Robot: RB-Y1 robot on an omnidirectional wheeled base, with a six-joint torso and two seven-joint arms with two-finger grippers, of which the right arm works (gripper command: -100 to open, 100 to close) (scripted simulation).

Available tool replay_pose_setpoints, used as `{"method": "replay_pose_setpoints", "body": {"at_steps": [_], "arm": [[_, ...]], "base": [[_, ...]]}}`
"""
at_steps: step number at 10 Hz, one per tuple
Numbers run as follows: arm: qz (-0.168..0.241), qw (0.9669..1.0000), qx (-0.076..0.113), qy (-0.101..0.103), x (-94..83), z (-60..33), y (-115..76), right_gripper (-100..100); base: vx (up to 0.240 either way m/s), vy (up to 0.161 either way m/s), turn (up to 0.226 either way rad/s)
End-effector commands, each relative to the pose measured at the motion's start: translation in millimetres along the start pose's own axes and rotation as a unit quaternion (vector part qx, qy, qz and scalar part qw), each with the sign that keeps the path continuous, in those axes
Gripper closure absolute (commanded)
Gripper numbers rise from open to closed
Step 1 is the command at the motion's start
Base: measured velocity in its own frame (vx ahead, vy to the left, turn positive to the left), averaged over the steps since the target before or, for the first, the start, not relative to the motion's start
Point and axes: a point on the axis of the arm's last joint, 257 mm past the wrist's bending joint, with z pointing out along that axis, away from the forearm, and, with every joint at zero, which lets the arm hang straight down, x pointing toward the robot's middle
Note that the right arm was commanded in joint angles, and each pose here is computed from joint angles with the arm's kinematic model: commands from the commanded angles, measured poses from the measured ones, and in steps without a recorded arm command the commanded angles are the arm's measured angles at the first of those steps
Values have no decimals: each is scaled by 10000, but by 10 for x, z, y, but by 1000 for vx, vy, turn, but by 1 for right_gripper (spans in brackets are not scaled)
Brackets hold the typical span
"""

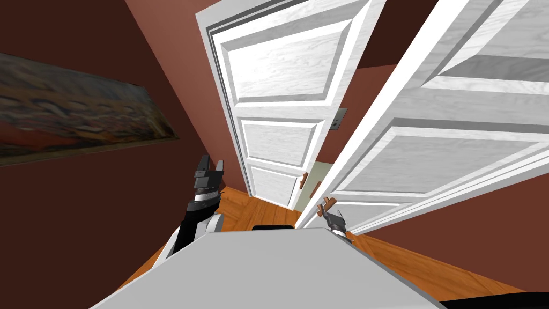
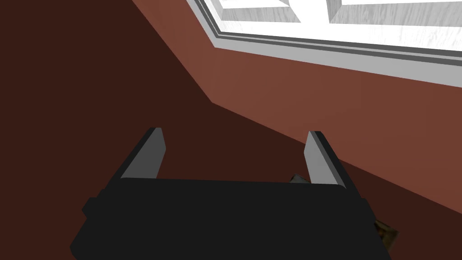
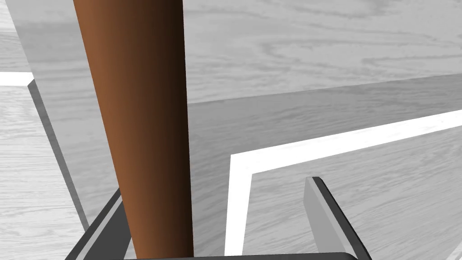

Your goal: Pull the door open

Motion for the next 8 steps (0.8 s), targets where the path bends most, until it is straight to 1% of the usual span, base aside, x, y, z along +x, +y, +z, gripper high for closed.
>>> {"method": "replay_pose_setpoints", "body": {"at_steps": [1,3,4,5,7,8], "arm": [[-171,9994,-202,-204,-122,-95,331,100],[-171,9994,-202,-204,-122,-95,331,100],[-219,9990,-273,-272,-165,-144,429,100],[-219,9990,-273,-272,-165,-144,429,100],[-261,9985,-337,-331,-202,-186,514,100],[-261,9985,-337,-331,-202,-186,514,100]], "base": [[-122,25,-21],[-46,5,-17],[-92,6,-13],[-87,5,-12],[-80,4,-20],[-65,1,-32]]}}
